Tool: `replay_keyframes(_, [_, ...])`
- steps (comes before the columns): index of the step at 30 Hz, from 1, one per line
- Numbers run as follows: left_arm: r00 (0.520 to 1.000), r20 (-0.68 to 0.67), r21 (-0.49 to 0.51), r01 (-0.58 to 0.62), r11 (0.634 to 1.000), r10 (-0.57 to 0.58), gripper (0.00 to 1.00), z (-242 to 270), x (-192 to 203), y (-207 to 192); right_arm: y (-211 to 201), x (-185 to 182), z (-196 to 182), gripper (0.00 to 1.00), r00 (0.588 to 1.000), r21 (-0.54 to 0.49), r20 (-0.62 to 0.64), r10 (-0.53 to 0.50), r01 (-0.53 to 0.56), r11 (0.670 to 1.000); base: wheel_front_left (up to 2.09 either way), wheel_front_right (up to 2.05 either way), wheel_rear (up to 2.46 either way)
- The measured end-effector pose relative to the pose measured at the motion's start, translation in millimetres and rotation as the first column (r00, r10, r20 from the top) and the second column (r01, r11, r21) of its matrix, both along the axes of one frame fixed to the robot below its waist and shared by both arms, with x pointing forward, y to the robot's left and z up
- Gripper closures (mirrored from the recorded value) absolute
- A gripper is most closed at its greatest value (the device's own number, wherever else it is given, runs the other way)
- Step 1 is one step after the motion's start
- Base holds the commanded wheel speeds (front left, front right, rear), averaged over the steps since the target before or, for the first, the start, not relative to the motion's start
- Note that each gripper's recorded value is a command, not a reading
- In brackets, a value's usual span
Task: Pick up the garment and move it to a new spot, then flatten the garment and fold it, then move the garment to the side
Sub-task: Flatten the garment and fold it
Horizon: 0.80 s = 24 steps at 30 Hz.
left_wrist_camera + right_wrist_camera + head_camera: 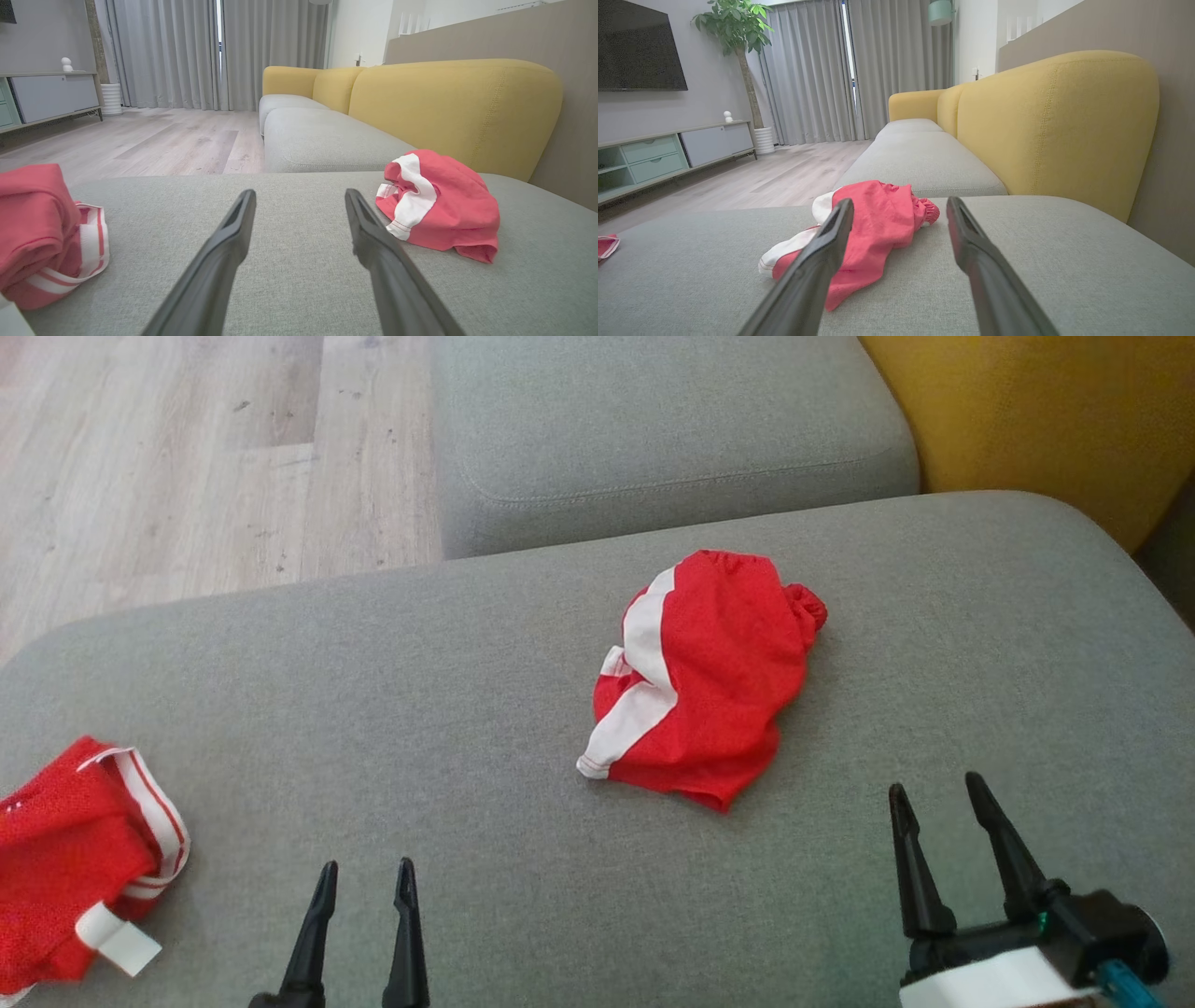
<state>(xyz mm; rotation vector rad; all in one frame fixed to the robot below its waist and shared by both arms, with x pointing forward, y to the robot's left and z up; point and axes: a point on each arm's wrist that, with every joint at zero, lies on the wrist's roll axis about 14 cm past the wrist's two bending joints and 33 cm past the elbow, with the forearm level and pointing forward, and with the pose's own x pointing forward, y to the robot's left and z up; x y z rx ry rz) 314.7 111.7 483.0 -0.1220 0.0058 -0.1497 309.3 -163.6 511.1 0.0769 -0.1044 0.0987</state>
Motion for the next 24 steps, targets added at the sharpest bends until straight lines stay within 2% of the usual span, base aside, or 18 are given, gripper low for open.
replay_keyframes(24, [1.000,-0.019,0.008,-0.025,1.000,0.025,0.00,-6.3,-2.7,6.0,4.2,0.7,-5.5,0.00,1.000,-0.002,-0.018,0.015,-0.015,1.000,0.00,0.00,0.00])
